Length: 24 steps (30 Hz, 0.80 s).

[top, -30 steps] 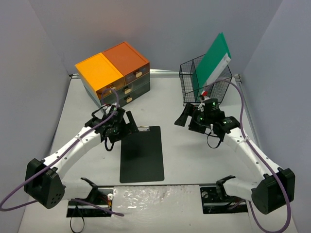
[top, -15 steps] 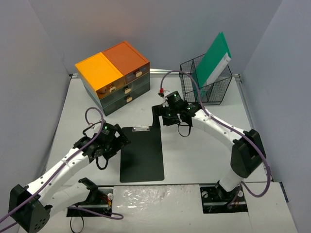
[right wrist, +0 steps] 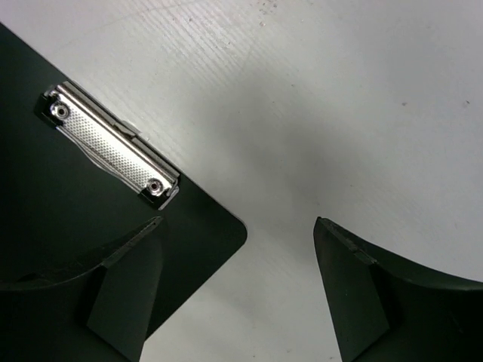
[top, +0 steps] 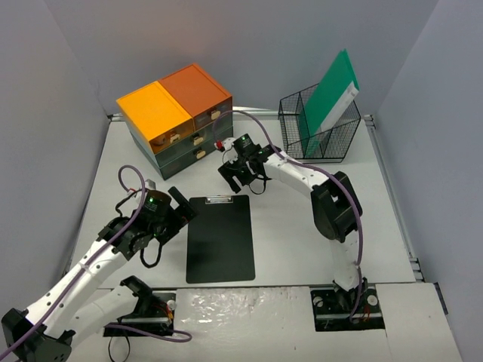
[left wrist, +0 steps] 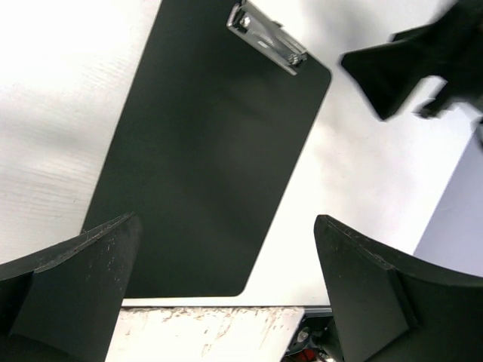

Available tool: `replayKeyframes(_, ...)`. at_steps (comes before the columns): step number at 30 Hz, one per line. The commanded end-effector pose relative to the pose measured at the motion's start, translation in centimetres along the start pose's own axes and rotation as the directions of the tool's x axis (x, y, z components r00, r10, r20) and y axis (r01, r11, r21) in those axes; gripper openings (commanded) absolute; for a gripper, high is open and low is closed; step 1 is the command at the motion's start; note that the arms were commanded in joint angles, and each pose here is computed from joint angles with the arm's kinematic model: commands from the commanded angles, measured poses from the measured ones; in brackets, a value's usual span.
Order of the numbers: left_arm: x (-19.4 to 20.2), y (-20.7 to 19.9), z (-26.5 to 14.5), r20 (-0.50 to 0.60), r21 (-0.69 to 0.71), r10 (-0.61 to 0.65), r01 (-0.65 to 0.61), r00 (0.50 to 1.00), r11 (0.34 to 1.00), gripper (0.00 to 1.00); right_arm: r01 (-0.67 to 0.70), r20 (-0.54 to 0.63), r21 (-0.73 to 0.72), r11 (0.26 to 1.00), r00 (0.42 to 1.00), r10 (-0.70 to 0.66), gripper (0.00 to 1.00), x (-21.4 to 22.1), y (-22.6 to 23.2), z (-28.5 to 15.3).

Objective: Organize the desk

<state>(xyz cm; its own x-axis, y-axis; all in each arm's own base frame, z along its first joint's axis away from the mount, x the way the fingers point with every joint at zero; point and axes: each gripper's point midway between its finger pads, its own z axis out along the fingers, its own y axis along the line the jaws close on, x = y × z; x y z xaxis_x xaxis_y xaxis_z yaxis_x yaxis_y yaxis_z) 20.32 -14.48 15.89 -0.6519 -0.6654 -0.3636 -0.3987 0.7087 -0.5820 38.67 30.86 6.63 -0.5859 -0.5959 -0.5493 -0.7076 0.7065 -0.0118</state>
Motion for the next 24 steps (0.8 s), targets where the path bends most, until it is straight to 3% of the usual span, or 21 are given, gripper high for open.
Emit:
replayKeyframes(1,-1.6,-2.3,-2.0,0.051,0.075,-0.018,0.014,0.999,0.997,0.97,0.114,0.035,-0.016,0.993,0.993,-0.114,0.7,-2.4,1.6,-0.4)
replayKeyframes(11,-1.6,-2.2,-2.5,0.052,0.086,-0.005,0.0,0.999,0.996,0.97,0.195,0.037,-0.065,0.979,0.981,-0.192,0.68,-3.1,6.3,0.8)
replayKeyframes(24,-1.9,-2.0,-3.2,0.07,0.091,-0.008,0.002,0.998,0.996,0.97,0.215,0.005,-0.076,0.974,0.977,-0.215,0.66,-1.9,7.0,2.1)
